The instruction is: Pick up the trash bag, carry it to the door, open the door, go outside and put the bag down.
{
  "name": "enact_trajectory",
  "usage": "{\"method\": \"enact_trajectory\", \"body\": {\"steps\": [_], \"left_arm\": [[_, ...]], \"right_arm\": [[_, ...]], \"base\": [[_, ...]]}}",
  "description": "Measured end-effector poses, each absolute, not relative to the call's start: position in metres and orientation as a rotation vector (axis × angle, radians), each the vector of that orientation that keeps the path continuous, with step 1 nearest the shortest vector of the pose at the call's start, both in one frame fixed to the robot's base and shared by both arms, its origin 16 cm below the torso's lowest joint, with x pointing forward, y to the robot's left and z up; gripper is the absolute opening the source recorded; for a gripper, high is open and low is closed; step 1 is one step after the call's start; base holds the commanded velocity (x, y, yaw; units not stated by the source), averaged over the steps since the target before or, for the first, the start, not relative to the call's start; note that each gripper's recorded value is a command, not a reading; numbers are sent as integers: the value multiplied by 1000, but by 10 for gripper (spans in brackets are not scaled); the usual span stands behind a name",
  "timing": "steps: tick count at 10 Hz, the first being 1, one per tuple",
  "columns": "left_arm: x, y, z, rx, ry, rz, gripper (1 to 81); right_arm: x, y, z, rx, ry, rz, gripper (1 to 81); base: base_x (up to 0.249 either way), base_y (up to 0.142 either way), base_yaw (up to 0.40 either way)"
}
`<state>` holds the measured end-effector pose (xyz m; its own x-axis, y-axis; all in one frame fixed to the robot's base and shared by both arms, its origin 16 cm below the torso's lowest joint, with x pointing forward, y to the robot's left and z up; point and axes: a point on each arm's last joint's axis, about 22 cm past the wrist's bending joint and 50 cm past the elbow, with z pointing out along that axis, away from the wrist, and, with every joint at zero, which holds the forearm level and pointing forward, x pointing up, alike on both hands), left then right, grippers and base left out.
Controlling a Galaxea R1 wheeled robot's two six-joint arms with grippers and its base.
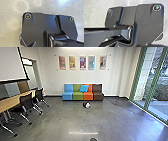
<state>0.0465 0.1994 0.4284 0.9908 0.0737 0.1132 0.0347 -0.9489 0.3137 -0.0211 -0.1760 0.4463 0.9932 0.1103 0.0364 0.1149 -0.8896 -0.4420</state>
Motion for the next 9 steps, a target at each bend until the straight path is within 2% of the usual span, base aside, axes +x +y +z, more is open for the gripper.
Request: {"method": "enact_trajectory", "body": {"steps": [9], "left_arm": [[47, 198, 429, 2817, 79, 178, 811]], "right_arm": [[-22, -178, 446, -2680, -166, -9, 811]], "base": [[131, 74, 0]]}}
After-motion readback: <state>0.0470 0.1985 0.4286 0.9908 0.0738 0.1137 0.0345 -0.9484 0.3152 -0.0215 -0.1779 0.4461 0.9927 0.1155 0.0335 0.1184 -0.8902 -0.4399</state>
